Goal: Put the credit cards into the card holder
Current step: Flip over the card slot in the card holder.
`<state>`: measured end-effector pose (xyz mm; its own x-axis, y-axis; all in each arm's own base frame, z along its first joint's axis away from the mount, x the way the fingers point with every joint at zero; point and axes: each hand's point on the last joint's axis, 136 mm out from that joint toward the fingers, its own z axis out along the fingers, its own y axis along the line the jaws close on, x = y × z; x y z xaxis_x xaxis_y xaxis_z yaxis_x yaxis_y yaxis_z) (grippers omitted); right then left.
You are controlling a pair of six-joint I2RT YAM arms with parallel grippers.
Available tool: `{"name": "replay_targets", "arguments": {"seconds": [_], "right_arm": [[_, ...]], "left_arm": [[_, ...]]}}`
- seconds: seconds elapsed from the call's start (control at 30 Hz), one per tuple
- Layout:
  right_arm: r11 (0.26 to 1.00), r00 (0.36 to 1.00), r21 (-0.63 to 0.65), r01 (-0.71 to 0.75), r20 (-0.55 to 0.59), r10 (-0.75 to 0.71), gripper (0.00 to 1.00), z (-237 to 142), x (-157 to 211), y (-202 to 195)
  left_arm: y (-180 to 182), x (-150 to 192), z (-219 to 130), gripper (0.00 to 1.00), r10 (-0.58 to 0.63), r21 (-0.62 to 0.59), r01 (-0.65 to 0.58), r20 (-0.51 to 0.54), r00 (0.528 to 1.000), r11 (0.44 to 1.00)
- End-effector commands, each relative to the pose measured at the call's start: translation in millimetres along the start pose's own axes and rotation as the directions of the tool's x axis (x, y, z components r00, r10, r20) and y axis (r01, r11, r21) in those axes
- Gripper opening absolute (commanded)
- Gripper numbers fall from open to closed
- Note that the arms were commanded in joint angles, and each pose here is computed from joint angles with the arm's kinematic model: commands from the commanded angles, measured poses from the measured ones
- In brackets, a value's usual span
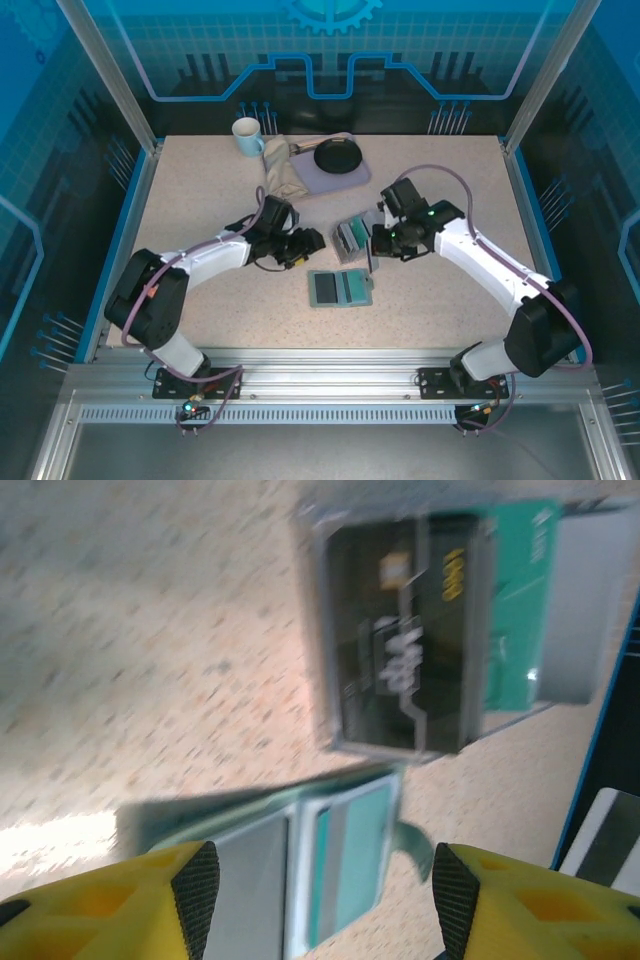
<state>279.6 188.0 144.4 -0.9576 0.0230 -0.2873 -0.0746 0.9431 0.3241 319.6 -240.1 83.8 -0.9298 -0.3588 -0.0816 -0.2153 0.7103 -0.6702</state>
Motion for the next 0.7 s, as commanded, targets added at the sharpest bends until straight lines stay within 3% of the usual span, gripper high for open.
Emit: {"name": "replay_targets", "arguments": {"seconds": [0.0, 0.2, 0.47, 0.67], "right_arm": [[0.998, 0.999, -0.05, -0.036, -0.032, 0.035, 0.0, 13.4, 16.3, 14.5], [1.0, 0.996, -0.004, -0.007, -0.094, 0.007, 0.0, 42.0, 39.8, 23.8], [0.987, 0.995, 0.162, -0.004, -0.096, 0.02, 0.0, 56.3, 46.3, -7.3], [0.993, 0.993, 0.118, -0.007, -0.116, 0.021, 0.0, 63.2, 50.1, -10.1]], "left_arm": [[27.3, 20.4, -4.9, 0.61, -0.013, -0.063, 0.01, -0.037, 0.999, 0.998], [44.4, 43.0, -1.7, 0.6, -0.041, -0.077, 0.034, -0.088, 0.995, 0.996], [47.9, 58.0, 10.9, 0.56, -0.034, -0.089, 0.021, -0.148, 0.988, 0.996], [57.1, 64.8, 18.8, 0.51, -0.046, -0.11, 0.027, -0.172, 0.984, 0.994]]}}
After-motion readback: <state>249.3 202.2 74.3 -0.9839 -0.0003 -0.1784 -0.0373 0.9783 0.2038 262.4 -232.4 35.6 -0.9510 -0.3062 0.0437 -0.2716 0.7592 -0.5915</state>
